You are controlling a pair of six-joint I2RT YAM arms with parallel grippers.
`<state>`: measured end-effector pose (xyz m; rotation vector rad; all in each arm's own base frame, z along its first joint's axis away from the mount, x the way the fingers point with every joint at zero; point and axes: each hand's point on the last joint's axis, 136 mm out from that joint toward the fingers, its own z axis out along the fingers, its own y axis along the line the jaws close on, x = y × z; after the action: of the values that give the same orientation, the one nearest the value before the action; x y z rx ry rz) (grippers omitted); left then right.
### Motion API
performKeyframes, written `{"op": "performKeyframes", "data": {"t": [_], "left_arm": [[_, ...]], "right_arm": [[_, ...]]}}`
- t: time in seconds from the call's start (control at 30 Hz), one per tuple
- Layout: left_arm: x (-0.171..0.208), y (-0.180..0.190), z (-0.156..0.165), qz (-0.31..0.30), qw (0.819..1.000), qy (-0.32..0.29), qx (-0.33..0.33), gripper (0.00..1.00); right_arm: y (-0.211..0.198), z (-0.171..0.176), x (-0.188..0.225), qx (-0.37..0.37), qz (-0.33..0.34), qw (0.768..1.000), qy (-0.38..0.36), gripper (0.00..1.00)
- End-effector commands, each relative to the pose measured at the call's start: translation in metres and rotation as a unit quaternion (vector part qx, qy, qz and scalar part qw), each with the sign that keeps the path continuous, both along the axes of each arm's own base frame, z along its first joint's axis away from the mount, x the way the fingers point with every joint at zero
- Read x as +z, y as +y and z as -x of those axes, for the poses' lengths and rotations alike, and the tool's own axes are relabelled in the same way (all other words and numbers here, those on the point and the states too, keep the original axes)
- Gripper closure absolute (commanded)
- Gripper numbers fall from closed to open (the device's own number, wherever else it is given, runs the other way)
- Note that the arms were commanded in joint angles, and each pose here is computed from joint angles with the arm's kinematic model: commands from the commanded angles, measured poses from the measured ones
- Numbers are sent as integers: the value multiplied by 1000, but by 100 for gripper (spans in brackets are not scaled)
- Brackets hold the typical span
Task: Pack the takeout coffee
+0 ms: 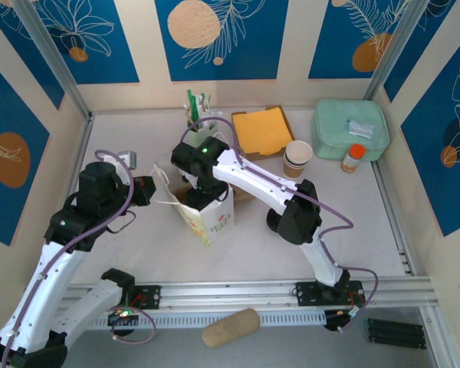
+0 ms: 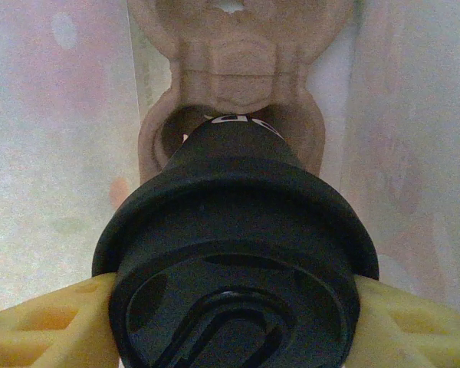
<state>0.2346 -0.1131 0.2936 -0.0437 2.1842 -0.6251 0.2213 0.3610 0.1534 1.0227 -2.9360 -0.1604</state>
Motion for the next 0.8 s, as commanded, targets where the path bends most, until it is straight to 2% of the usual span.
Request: {"op": "performKeyframes", "data": {"t": [0.0,0.13,0.47,0.77], "left_arm": [[-3,0,-1,2,1000,2,5,100],[-2,0,-2,3,1000,1,5,100],[-2,1,-1,2,1000,0,6,100],[-5,1,-1,1,1000,1,6,100]], "right_arm": [[-9,6,-28,3,50,999,22,54],[-9,2,-19,2,46,999,7,54],[-6,-5,35,1,9,999,-33,54],[-15,11,27,27,45,999,10,54]]}}
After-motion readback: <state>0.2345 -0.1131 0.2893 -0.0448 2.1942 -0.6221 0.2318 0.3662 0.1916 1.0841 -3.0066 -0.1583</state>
